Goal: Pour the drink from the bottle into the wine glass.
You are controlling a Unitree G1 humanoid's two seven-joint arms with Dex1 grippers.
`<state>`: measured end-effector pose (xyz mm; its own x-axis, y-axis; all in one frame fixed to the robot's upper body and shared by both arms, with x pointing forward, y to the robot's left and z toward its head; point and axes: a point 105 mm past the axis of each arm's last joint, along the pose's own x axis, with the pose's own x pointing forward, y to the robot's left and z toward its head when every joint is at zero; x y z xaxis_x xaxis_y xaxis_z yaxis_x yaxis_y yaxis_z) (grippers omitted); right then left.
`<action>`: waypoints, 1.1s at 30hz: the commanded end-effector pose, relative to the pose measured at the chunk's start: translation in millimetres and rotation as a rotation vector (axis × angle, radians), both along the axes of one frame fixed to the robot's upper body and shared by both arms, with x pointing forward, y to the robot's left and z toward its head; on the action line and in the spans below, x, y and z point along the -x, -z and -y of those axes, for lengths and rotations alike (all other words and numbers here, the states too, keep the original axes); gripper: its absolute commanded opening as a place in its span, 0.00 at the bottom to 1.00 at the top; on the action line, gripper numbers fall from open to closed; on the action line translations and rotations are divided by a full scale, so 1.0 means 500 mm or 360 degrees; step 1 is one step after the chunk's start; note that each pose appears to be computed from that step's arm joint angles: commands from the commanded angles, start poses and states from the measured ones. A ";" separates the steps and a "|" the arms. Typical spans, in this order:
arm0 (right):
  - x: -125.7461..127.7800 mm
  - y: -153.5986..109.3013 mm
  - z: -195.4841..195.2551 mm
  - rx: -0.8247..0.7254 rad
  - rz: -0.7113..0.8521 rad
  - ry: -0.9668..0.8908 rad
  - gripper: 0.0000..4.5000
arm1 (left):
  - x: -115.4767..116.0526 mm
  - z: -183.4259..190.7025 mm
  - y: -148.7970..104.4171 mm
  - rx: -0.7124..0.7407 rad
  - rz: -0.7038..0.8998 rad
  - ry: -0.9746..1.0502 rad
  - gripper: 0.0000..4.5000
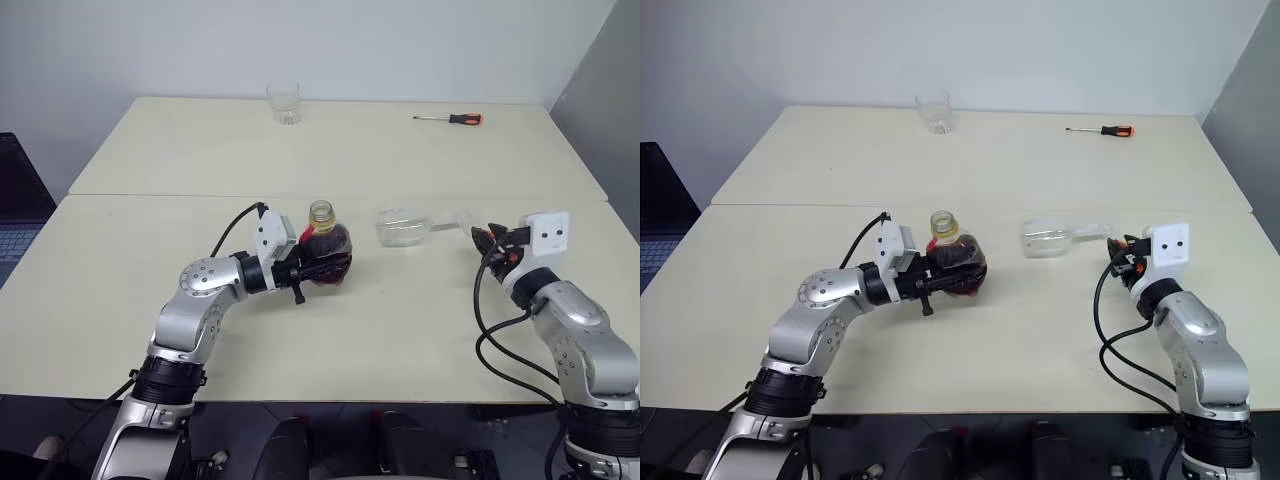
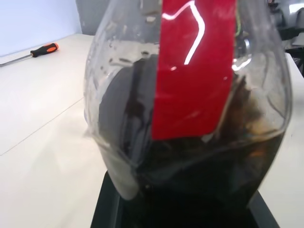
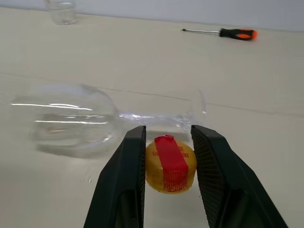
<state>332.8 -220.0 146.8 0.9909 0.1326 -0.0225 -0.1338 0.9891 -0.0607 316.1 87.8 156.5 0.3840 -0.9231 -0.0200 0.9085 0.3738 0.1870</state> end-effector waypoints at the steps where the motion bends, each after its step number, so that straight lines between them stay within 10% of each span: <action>1: -0.003 0.003 0.032 0.0007 0.0049 0.0163 0.26 | 0.017 0.025 -0.044 0.0050 0.0124 0.0093 0.22; 10: -0.011 0.090 0.070 -0.0064 -0.0111 0.0374 0.26 | 0.017 0.026 -0.047 0.0044 0.0120 0.0103 0.22; 20: -0.013 0.081 0.060 -0.0098 -0.0103 0.0331 1.00 | 0.016 0.021 -0.044 0.0037 0.0115 0.0089 0.22; 33: 0.062 -0.069 -0.072 0.0010 0.0122 -0.0454 1.00 | 0.021 -0.035 -0.035 0.0021 0.0044 -0.0121 0.22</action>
<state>312.2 -200.4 172.7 0.9523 0.3038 0.0302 -0.3005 0.9502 -0.0819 308.7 101.2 154.8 0.4377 -0.8977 -0.0504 0.8900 0.4247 0.1660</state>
